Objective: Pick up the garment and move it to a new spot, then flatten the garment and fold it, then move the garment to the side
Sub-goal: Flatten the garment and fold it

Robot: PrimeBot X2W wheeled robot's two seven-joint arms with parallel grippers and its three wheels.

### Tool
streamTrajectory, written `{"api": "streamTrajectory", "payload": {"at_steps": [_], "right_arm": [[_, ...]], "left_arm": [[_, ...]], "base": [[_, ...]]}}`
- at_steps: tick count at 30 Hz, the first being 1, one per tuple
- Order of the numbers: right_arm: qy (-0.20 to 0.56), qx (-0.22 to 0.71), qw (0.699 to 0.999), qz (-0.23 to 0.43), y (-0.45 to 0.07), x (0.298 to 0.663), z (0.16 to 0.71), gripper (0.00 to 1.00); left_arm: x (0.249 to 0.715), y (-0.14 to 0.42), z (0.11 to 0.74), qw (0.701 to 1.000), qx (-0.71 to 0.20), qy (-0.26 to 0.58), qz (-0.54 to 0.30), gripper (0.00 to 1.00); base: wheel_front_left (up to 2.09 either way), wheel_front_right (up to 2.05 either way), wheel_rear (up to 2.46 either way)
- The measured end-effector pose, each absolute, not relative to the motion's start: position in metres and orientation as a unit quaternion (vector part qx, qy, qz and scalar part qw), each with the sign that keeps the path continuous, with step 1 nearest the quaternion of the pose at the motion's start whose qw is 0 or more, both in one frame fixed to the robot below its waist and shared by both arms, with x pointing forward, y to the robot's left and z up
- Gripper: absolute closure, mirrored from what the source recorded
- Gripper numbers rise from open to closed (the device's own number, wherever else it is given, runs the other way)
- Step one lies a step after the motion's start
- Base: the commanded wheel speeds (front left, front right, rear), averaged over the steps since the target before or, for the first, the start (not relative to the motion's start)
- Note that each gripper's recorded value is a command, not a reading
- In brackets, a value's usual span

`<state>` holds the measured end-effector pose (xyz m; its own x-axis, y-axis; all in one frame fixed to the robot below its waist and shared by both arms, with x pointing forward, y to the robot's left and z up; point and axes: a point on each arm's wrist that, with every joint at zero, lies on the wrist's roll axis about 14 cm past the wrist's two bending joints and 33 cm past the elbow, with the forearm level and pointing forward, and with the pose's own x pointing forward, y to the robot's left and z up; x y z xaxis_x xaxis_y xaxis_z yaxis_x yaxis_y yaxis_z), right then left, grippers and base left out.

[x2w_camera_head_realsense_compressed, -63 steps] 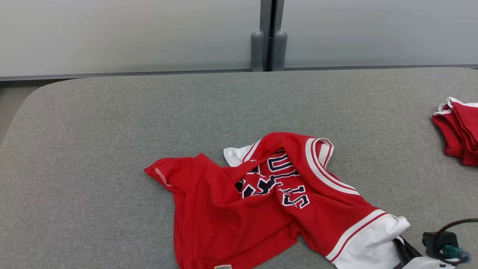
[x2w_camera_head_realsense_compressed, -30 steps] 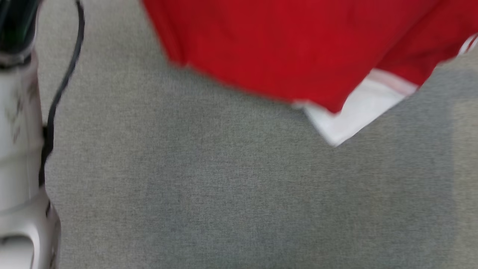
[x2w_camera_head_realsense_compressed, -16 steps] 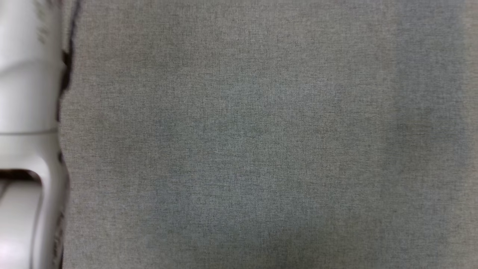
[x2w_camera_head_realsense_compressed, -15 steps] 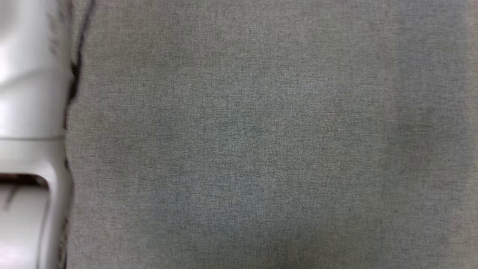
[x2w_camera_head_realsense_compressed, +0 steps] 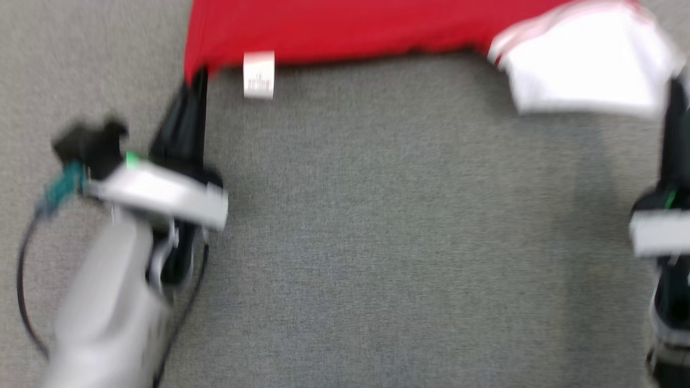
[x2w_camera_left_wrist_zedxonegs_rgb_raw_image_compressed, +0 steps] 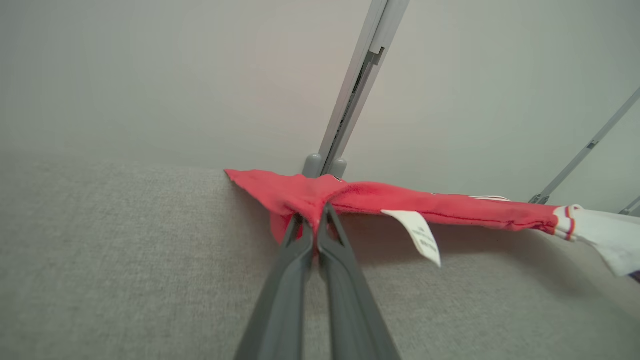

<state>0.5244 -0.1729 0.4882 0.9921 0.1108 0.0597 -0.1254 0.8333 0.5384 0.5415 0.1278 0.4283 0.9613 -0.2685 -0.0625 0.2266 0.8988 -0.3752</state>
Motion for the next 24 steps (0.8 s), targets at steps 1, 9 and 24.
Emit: {"api": "streamTrajectory", "payload": {"at_steps": [1, 9, 24], "right_arm": [[-0.002, 0.287, 0.956, 0.057, -0.174, 0.507, 0.485, 1.0], [0.096, 0.305, 0.948, 0.002, -0.186, 0.369, 0.462, 1.0], [0.107, 0.252, 0.962, 0.008, -0.197, 0.331, 0.482, 1.0]], "left_arm": [[0.526, 0.131, 0.427, 0.971, -0.199, 0.06, -0.116, 1.0], [0.368, 0.146, 0.403, 0.954, -0.259, 0.147, -0.028, 1.0], [0.314, 0.113, 0.443, 0.93, -0.305, 0.195, -0.066, 1.0]], "base": [[0.0, 0.0, 0.0], [0.0, 0.0, 0.0], [0.0, 0.0, 0.0]]}}
